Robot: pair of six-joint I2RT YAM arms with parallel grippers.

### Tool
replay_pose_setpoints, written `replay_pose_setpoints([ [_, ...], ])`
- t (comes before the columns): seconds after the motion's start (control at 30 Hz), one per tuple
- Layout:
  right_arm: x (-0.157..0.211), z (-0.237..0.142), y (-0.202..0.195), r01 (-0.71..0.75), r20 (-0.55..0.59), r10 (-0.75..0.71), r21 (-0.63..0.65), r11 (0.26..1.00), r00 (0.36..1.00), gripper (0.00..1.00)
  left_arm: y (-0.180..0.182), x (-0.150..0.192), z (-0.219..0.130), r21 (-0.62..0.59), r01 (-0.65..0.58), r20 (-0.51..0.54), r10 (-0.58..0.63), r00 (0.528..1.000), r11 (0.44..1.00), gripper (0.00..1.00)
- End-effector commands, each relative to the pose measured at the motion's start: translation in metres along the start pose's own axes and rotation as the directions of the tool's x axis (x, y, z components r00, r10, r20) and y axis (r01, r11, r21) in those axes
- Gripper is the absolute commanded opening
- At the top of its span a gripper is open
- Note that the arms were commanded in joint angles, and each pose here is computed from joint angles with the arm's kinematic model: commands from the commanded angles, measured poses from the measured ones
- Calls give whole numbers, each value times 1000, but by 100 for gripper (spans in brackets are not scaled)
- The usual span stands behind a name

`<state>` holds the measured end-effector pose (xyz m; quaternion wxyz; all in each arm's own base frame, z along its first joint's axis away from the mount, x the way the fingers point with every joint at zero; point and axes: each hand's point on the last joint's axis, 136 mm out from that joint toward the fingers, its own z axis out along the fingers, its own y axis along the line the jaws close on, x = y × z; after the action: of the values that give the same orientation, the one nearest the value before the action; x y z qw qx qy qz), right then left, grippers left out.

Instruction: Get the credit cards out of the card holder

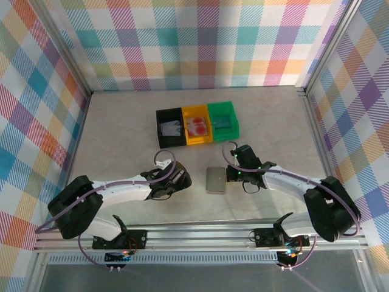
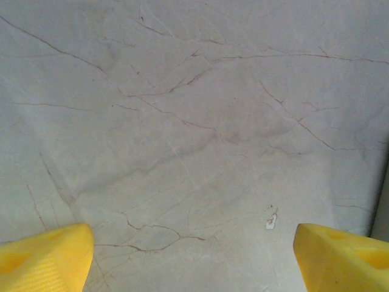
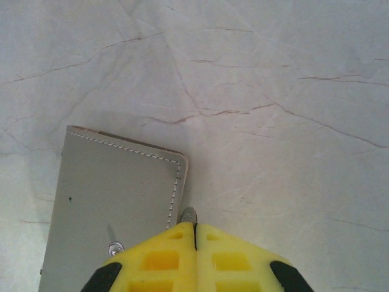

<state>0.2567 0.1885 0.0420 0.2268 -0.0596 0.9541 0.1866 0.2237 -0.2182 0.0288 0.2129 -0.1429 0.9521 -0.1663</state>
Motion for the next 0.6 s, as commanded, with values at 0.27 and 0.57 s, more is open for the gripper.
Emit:
replay_pose_setpoints([
  [0.27,-6,-20,11,-3,50,6,-73,997,999,37,-8,61,-1,95,54,-284,-25,959,994,86],
  [0.57,1,-31,-5,-161,-7,162,62,985,987,35,-11,59,-3,108,54,-275,-22,961,993,87],
])
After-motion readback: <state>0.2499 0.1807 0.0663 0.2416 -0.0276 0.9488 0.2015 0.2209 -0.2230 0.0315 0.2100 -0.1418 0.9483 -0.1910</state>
